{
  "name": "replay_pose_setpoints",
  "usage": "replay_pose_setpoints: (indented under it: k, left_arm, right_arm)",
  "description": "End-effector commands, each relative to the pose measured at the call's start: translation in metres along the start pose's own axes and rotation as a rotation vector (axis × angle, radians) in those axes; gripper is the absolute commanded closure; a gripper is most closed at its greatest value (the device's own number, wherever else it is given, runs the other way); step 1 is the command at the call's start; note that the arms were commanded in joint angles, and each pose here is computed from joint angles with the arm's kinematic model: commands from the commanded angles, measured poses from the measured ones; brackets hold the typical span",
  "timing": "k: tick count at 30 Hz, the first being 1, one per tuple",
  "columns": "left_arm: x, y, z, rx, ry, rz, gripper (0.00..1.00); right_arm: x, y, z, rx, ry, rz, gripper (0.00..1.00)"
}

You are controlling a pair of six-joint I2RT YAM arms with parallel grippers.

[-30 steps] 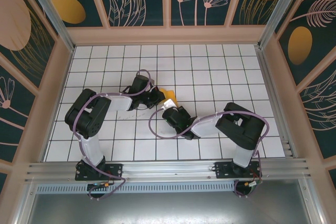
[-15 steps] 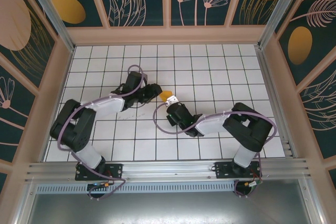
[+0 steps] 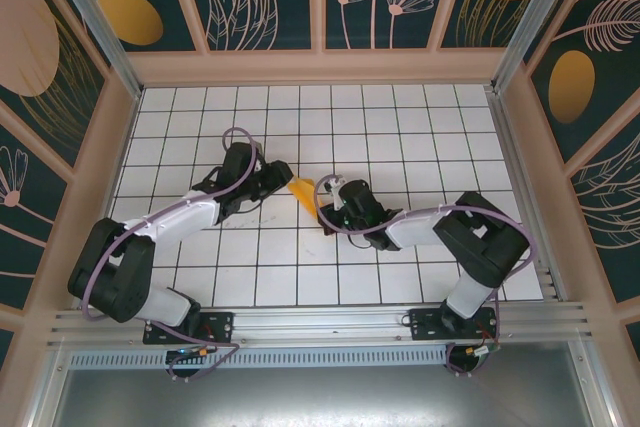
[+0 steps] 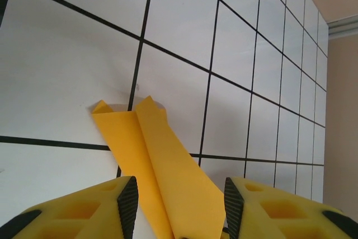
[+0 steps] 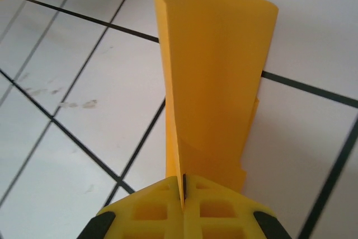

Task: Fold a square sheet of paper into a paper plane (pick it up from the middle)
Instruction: Fold the wing for the fifth time at the center of the table.

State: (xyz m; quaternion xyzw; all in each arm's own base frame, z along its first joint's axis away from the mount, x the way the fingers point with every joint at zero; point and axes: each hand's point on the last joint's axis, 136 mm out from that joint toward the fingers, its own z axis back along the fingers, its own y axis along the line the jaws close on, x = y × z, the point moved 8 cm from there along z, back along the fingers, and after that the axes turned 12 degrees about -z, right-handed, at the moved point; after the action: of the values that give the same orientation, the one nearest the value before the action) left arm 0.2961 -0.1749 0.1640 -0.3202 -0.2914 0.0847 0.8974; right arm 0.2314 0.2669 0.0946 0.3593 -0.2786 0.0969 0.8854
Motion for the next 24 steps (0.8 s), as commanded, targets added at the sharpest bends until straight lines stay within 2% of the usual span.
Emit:
replay_pose_setpoints:
  k: [1,12,22,24]
  left_arm:
    - [-0.004,0.003,-0.001,-0.014,0.01,-0.013,0.55]
    - [-0.017,0.01,-0.001,-0.062,0.036,0.012,0.57]
    - [-0.03,0.007,0.001,-0.203,0.05,0.012,0.55]
    - [-0.031,0.005,0.001,-0.238,0.055,0.005,0.54]
  right_arm:
    - [-0.004,0.002,-0.002,0.108,0.044,-0.089,1.0]
    - [-0.016,-0.008,-0.019,-0.012,0.109,-0.103,1.0]
    - [-0.025,-0.005,-0.032,0.089,0.205,-0.262,1.0]
    - [-0.026,-0.006,-0.033,0.066,0.212,-0.265,1.0]
